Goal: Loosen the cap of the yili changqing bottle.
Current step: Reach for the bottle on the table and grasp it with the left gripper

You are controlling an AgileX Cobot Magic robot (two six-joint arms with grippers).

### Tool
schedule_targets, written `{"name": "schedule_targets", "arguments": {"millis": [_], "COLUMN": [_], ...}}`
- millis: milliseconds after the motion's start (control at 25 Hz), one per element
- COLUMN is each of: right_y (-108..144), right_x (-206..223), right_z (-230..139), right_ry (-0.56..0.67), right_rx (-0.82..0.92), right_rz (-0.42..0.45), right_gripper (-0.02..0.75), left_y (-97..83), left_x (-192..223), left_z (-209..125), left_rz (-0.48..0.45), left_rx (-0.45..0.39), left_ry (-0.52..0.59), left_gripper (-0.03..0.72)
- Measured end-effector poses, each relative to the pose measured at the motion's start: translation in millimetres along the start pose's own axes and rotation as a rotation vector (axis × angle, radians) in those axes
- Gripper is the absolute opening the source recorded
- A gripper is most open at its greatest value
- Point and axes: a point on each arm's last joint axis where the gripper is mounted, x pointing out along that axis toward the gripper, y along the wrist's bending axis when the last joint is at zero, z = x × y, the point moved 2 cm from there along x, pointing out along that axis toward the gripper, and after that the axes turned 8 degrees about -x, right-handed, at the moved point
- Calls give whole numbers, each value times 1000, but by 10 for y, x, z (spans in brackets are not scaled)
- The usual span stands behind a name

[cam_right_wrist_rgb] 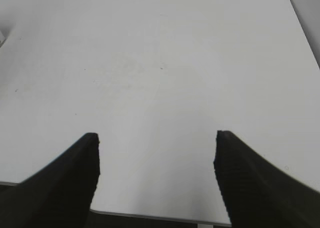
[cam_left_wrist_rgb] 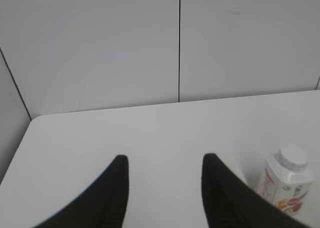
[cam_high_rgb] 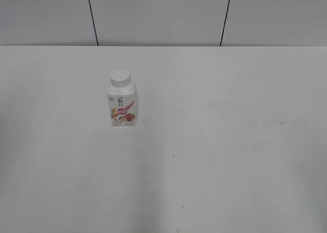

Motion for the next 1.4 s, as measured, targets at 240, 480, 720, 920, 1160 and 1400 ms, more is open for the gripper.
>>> {"name": "schedule_targets", "arguments": {"millis": [240, 480, 720, 920, 1160, 1400], "right_y": [0, 0, 0, 0, 0, 0], "right_x": [0, 0, 0, 0, 0, 0], "right_z": [0, 0, 0, 0, 0, 0], "right_ry": [0, 0, 0, 0, 0, 0], "right_rx": [0, 0, 0, 0, 0, 0], "right_rz": [0, 0, 0, 0, 0, 0], "right_gripper": [566, 566, 566, 566, 566, 566], "left_y": [-13, -125, -251, -301, -353, -475], "left_x": [575, 901, 1088, 1201, 1275, 1260], "left_z": [-170, -302, -559, -840, -1011, -1063], "left_rz": [-10, -67, -127, -158, -207, -326], "left_rx": [5, 32, 43, -11, -3, 83], "left_ry": [40, 33, 44, 51, 78, 86], "left_gripper": [309, 309, 309, 309, 309, 309]}}
